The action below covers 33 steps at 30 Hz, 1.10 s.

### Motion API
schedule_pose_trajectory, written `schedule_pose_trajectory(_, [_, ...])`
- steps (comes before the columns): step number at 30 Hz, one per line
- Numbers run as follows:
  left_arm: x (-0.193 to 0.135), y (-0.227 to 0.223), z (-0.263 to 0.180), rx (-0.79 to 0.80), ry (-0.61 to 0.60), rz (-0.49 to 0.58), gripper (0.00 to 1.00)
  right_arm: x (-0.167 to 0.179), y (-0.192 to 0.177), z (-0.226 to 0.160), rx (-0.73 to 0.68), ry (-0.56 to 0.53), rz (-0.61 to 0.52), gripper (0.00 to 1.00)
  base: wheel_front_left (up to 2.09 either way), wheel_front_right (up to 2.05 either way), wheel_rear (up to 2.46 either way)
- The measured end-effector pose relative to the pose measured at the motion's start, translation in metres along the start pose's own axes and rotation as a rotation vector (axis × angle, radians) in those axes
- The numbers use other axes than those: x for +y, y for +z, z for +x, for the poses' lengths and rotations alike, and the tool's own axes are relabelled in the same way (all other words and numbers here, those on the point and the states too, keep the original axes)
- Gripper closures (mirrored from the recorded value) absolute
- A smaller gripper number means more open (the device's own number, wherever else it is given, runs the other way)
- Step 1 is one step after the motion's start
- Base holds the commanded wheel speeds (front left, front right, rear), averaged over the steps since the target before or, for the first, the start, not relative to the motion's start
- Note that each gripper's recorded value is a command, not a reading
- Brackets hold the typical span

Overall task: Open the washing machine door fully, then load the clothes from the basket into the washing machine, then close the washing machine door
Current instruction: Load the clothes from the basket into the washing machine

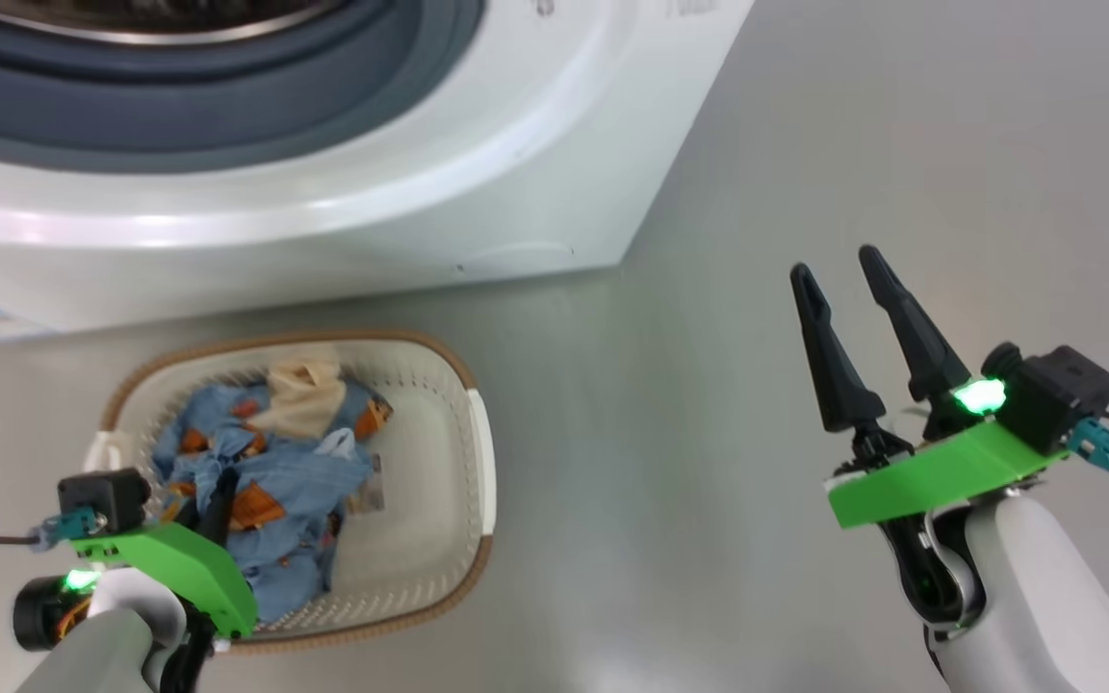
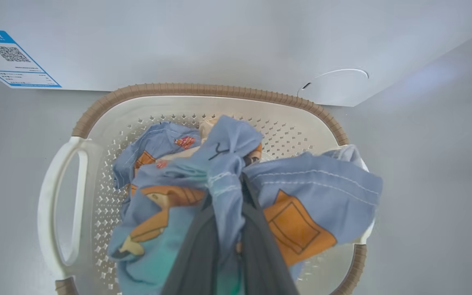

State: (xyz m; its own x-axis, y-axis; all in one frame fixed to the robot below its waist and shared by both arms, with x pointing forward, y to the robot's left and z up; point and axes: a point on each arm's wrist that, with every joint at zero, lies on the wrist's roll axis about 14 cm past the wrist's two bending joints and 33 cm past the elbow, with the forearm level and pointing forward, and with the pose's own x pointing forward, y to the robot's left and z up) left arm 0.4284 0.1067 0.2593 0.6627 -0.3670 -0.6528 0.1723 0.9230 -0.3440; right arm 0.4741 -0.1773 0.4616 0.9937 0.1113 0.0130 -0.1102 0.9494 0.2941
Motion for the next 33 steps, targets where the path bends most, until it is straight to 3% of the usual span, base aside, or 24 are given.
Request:
schedule_pose_trajectory(7, [-0.010, 0.042, -0.026, -0.146, -0.018, -0.001, 1.00, 0.007, 0.014, -0.018, -0.018, 0.010, 0.010, 0.00, 0.00, 0.00, 0.00])
schedule_pose_trajectory(20, [-0.030, 0.076, -0.084, -0.368, -0.028, -0.024, 1.00, 0.018, 0.036, -0.051, -0.052, 0.032, 0.014, 0.00, 0.00, 0.00, 0.00])
schedule_pose_trajectory(33, [-0.061, 0.123, -0.152, -0.648, -0.053, 0.039, 1.00, 0.023, 0.055, -0.083, -0.090, 0.046, -0.003, 0.00, 0.00, 0.00, 0.00])
